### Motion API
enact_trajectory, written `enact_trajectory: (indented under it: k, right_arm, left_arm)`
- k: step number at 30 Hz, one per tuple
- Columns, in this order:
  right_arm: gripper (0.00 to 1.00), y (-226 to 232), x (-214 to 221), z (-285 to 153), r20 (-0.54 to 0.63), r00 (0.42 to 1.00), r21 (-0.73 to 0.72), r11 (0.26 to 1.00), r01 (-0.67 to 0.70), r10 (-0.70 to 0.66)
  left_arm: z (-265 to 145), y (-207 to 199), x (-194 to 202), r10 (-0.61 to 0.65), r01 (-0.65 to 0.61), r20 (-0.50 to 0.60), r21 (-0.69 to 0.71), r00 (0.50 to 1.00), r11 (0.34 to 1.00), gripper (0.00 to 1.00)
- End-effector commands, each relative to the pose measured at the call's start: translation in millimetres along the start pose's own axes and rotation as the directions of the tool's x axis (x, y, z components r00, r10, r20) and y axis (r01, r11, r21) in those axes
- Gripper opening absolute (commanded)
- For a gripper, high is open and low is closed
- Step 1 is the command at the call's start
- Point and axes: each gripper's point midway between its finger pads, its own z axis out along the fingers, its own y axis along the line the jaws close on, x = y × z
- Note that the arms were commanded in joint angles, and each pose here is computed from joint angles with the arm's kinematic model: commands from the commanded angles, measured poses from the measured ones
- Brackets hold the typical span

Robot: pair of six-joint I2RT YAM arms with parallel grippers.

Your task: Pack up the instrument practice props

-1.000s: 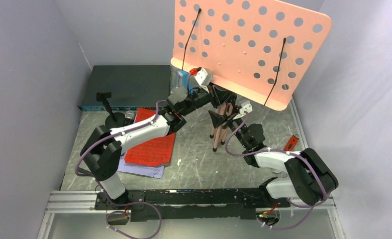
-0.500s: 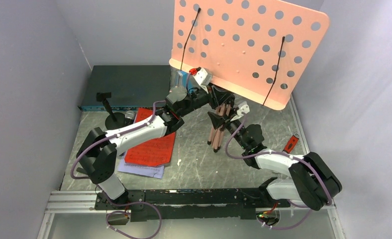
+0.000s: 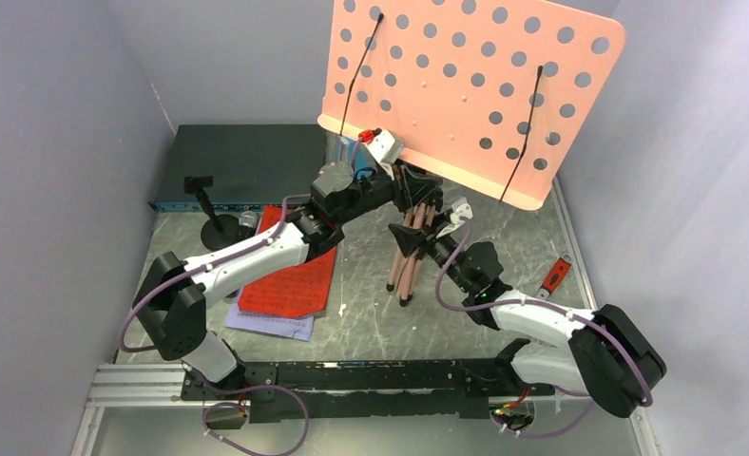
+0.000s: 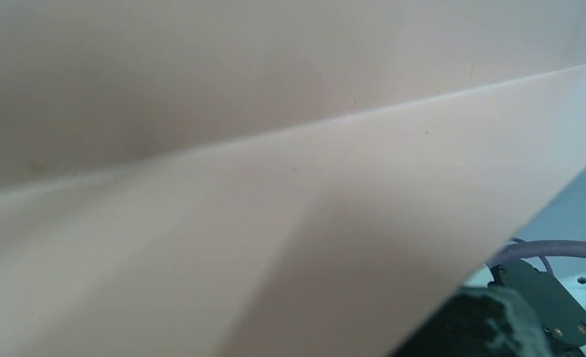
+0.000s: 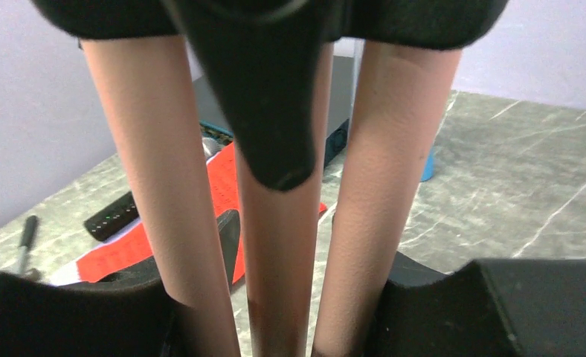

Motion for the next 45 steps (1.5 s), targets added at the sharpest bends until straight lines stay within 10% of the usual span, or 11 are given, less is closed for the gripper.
enact_trajectory:
  k: [1,19,45]
  right_arm:
    - [0.12,11.1,-47.8,-0.8,0.159,0.985,0.002,0.997,-0.071,0.069]
    - [0.0,-23.0,30.6,-29.0,0.133,0.807,0.252,0.768,-0.589,0.576]
    - [0.0,-96.3,136.9,-60.1,0.297,0.565,0.467,0.399,-0.789,0.77]
  left_arm:
    - [-16.1,-44.9,-77.3,0.026,-0.043,0.142,0.114,0.99,0.993,0.06]
    - [17.5,-8.4,27.4,-0.107,0.106,-0.19,-0.015,0.976,0.994,0.03]
    - [49.0,67.8,196.0,-0.352,0.321,-0.513,-0.152,0.783,0.935,0.03]
